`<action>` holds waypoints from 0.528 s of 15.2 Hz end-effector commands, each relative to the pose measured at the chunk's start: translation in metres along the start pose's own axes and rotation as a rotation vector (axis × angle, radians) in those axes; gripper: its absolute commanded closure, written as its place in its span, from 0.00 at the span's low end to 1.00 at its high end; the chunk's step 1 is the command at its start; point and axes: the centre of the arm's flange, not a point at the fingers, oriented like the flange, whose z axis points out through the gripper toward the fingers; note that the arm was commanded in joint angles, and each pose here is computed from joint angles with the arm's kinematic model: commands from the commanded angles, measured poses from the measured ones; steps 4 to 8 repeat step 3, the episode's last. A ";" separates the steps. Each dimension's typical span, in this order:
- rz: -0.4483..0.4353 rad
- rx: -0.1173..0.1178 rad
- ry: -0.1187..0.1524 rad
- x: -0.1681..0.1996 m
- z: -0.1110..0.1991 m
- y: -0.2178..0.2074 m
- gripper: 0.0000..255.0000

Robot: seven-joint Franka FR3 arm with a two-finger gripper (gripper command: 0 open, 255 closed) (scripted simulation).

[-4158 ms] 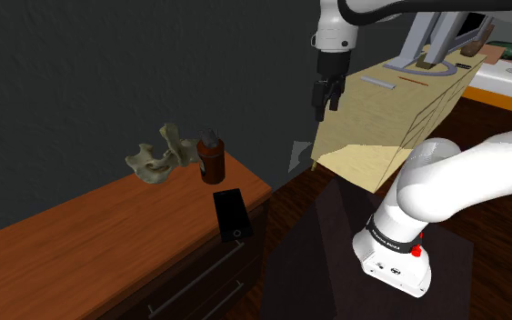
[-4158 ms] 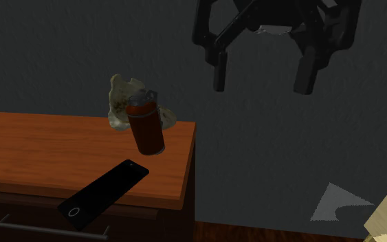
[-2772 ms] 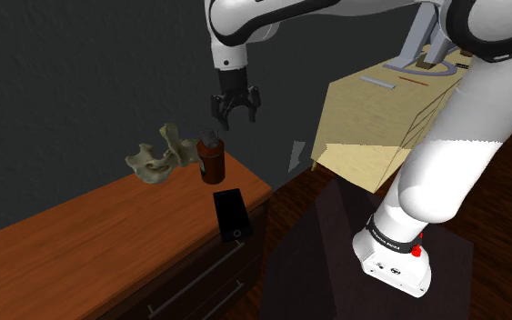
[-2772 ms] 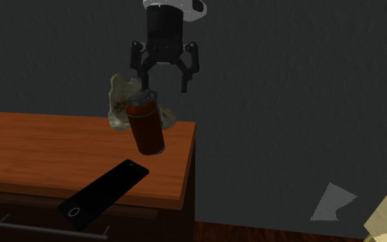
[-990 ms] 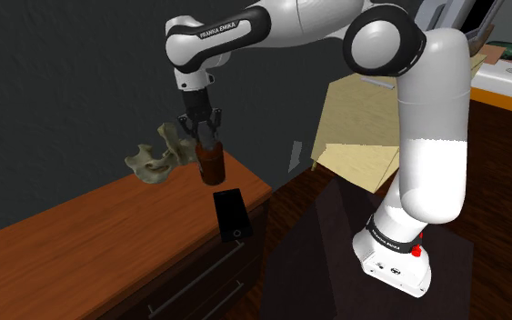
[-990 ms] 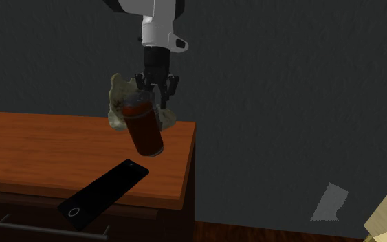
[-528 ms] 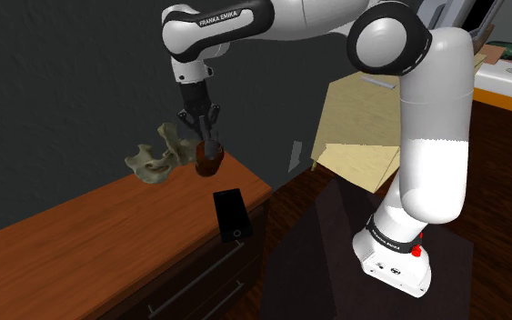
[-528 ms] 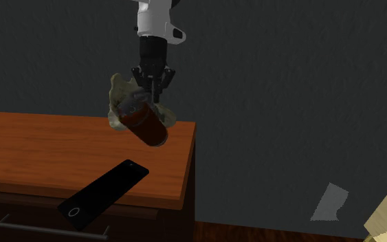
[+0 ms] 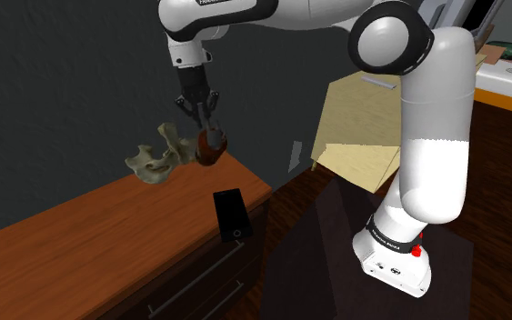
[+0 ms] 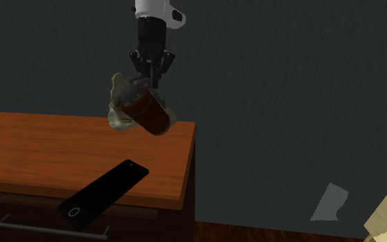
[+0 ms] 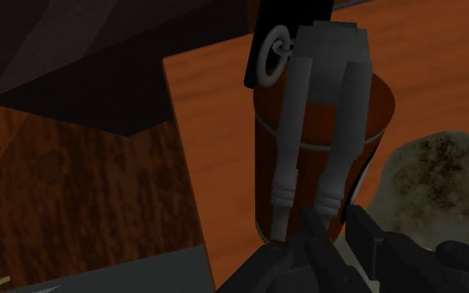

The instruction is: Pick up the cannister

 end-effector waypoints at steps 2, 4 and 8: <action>-0.001 0.001 0.001 -0.004 -0.011 0.001 1.00; -0.001 0.001 0.001 -0.004 -0.011 0.001 1.00; -0.001 0.001 0.001 -0.004 -0.011 0.001 1.00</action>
